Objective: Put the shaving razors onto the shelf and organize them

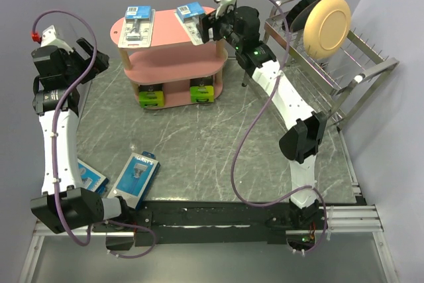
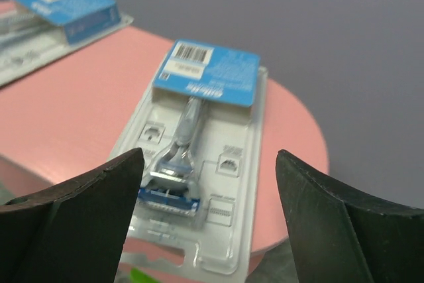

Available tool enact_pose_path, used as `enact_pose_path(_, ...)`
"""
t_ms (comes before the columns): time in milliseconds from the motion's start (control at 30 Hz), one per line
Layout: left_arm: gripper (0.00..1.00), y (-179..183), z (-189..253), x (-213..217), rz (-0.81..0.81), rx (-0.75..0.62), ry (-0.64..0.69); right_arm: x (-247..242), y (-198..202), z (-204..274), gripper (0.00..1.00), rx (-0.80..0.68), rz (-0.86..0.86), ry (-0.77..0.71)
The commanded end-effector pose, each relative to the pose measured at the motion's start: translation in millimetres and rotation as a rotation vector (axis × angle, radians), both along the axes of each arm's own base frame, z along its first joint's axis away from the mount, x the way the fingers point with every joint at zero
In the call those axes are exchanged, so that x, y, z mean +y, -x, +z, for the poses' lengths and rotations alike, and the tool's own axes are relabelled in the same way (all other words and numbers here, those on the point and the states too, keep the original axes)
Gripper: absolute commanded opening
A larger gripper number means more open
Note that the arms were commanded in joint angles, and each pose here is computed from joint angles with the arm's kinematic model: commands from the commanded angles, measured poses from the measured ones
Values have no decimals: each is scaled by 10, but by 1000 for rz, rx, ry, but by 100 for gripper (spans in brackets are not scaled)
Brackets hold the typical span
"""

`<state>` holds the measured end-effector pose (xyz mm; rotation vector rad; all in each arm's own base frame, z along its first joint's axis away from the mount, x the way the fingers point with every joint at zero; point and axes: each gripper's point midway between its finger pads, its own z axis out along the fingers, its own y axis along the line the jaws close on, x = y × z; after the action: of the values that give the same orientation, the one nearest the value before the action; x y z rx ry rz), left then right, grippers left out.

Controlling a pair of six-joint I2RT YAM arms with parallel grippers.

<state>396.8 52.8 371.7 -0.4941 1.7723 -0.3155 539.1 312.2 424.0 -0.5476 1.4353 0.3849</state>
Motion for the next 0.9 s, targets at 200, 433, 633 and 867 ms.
enact_pose_path(200,97,89,178,9,-2,-63,11,185,203,-61,81,45,113,7)
enact_pose_path(433,97,80,139,20,-2,-57,26,188,174,-430,68,146,36,14)
enact_pose_path(633,97,77,142,18,-4,-58,31,183,147,-572,55,201,-65,-34)
enact_pose_path(867,97,111,120,7,-6,-58,37,196,86,-408,50,185,-229,-149)
